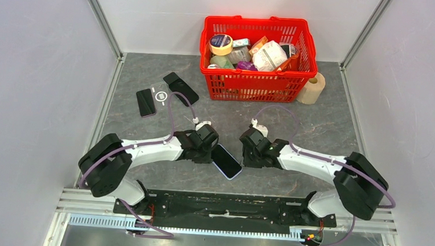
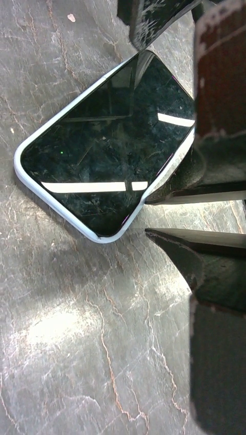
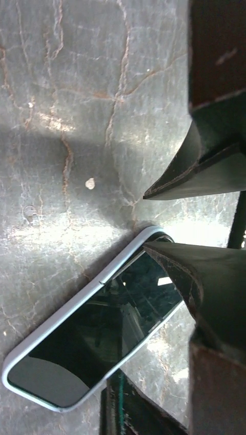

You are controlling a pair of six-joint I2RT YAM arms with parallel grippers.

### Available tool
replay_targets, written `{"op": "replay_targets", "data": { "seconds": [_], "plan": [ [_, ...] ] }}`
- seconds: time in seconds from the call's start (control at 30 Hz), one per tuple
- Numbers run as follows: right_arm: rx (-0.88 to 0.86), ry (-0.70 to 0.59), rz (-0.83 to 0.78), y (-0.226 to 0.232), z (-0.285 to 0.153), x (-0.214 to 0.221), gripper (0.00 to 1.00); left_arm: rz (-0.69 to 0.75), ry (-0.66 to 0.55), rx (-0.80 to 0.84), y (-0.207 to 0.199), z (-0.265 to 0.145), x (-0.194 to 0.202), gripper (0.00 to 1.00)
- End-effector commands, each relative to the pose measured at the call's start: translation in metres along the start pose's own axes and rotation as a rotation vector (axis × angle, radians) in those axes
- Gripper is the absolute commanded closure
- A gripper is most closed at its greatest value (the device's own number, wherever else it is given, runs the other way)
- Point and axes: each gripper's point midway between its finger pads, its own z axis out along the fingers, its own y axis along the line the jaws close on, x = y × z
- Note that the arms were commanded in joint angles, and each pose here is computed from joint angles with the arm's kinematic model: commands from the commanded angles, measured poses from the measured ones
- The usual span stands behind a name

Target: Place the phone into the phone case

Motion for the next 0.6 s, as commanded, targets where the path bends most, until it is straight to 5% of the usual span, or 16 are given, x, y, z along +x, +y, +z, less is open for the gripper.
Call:
{"op": "replay_targets", "data": {
  "seconds": [0.0, 0.23, 0.57],
  "plan": [
    [-0.029, -0.023, 0.008, 0.001, -0.021, -0.002, 0.55, 0.000, -0.095, 0.017, 0.000, -0.005, -0.022, 0.70],
    [-0.143, 0.006, -0.044, 0.022, -0.022, 0.002, 0.55, -0.040, -0.078, 0.101, -0.010, -0.013, -0.014, 0.70],
    [-0.067, 0.068, -0.091, 0.016, -0.002, 0.017, 0.70, -0.064, -0.049, 0.159, -0.019, -0.012, -0.008, 0.70]
  ]
}}
